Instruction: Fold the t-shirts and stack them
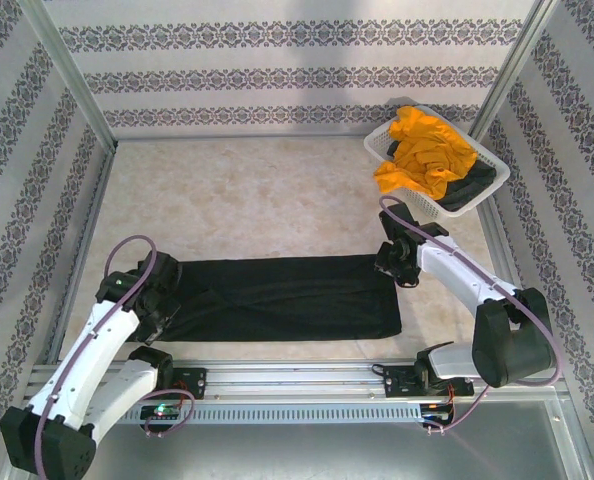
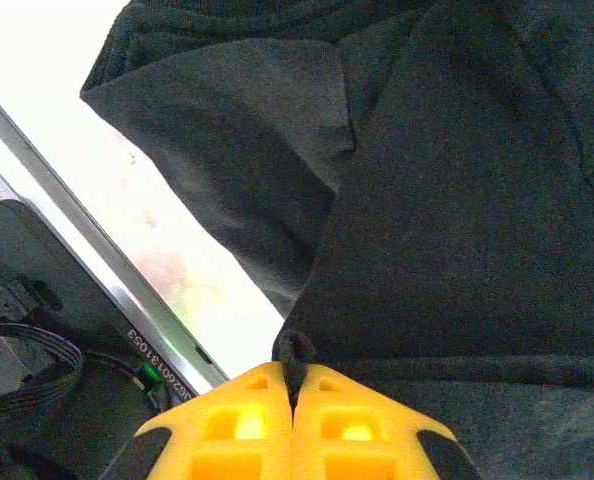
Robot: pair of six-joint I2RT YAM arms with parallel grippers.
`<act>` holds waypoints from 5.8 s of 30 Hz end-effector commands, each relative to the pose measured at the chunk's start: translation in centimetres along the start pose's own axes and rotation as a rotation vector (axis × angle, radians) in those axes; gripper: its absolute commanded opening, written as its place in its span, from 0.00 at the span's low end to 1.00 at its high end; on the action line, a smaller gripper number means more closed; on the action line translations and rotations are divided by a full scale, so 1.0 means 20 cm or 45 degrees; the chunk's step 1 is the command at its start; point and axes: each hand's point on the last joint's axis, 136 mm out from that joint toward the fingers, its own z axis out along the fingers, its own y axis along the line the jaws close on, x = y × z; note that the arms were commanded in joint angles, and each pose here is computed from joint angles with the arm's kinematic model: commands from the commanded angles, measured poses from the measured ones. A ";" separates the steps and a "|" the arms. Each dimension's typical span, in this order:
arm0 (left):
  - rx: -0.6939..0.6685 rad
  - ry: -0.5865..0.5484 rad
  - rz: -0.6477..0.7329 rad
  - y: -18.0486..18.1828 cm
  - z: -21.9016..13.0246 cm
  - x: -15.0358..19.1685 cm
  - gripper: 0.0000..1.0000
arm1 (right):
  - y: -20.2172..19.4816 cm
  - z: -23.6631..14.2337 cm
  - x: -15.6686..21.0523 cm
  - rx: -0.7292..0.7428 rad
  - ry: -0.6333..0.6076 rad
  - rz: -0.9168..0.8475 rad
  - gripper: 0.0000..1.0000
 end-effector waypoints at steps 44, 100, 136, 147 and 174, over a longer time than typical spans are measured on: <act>0.274 -0.024 0.176 -0.81 -0.03 -0.20 0.36 | 0.26 0.18 0.06 -0.097 0.122 0.097 0.14; 0.375 0.262 0.546 -1.03 0.14 -0.08 0.00 | 0.67 -0.08 -0.28 -0.398 0.059 -0.112 0.26; 0.108 0.100 0.184 -0.56 0.24 -0.47 0.44 | 0.82 -0.09 -0.13 -0.559 0.158 -0.158 0.26; 0.148 0.197 0.249 -0.44 0.11 -0.23 0.00 | 0.82 -0.10 -0.14 -0.551 0.147 -0.150 0.27; 0.392 0.022 0.511 -0.93 0.00 -0.08 0.33 | 0.84 -0.05 -0.10 -0.560 0.193 -0.127 0.26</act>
